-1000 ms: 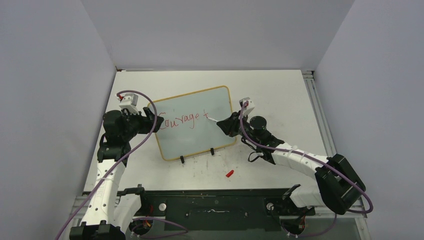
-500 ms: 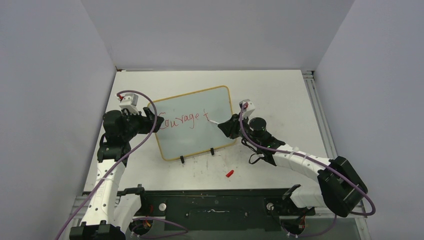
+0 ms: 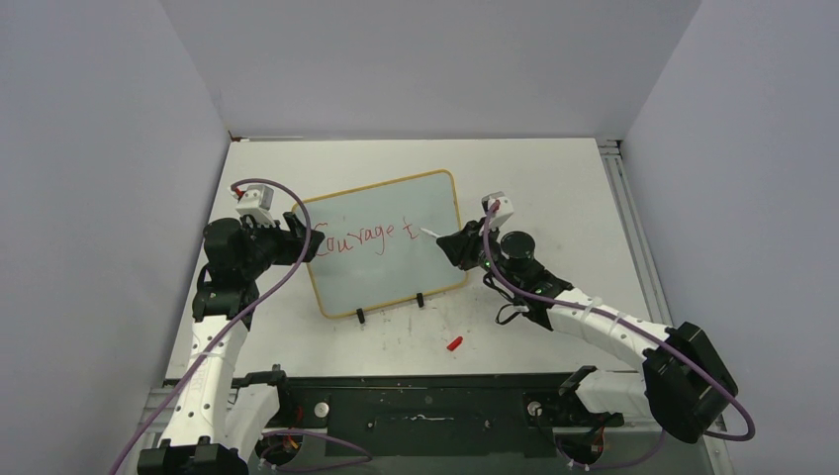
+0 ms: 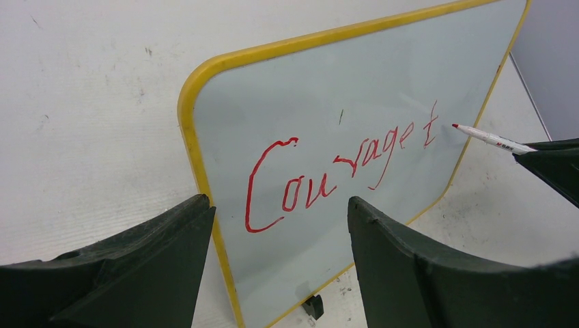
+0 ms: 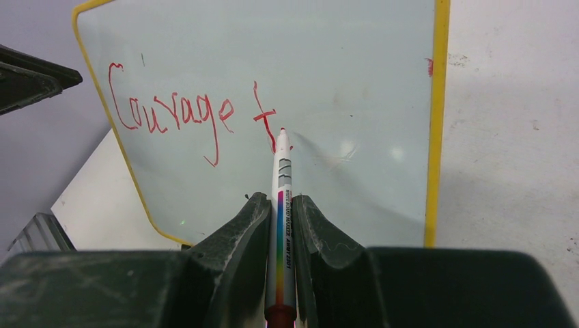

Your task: Write a sentence on the whiteboard

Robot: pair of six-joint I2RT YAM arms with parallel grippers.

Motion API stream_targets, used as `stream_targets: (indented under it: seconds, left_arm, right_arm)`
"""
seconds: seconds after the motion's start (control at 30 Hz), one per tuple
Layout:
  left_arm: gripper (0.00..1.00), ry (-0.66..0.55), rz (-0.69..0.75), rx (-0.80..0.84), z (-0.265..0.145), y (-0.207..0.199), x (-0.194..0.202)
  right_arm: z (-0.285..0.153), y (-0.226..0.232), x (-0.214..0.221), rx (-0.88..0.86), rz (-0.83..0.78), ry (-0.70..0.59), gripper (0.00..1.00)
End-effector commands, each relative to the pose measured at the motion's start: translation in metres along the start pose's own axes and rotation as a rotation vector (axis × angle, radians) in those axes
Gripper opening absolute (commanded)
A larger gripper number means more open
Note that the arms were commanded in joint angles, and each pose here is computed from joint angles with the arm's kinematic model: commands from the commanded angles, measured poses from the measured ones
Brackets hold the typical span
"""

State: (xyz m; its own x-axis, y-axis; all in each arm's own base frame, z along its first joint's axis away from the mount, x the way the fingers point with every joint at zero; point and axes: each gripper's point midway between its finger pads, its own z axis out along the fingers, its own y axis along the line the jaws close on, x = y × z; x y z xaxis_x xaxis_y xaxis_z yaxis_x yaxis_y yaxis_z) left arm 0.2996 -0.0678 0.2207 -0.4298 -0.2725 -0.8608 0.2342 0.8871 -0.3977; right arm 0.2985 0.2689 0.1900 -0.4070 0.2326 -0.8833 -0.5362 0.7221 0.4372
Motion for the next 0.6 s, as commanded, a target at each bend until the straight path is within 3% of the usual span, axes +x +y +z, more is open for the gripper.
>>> stream_targets:
  seconds: [0.0,0.57]
  left_arm:
    - [0.70,-0.072,0.033,0.036,-0.004,-0.010,-0.024]
    - [0.70,-0.071,0.031,0.039,-0.004,-0.010,-0.024]
  right_arm:
    - [0.003,0.018,-0.041,-0.050,-0.021,-0.117,0.05]
    - [0.017,0.011,-0.038,-0.026,-0.017,-0.123,0.05]
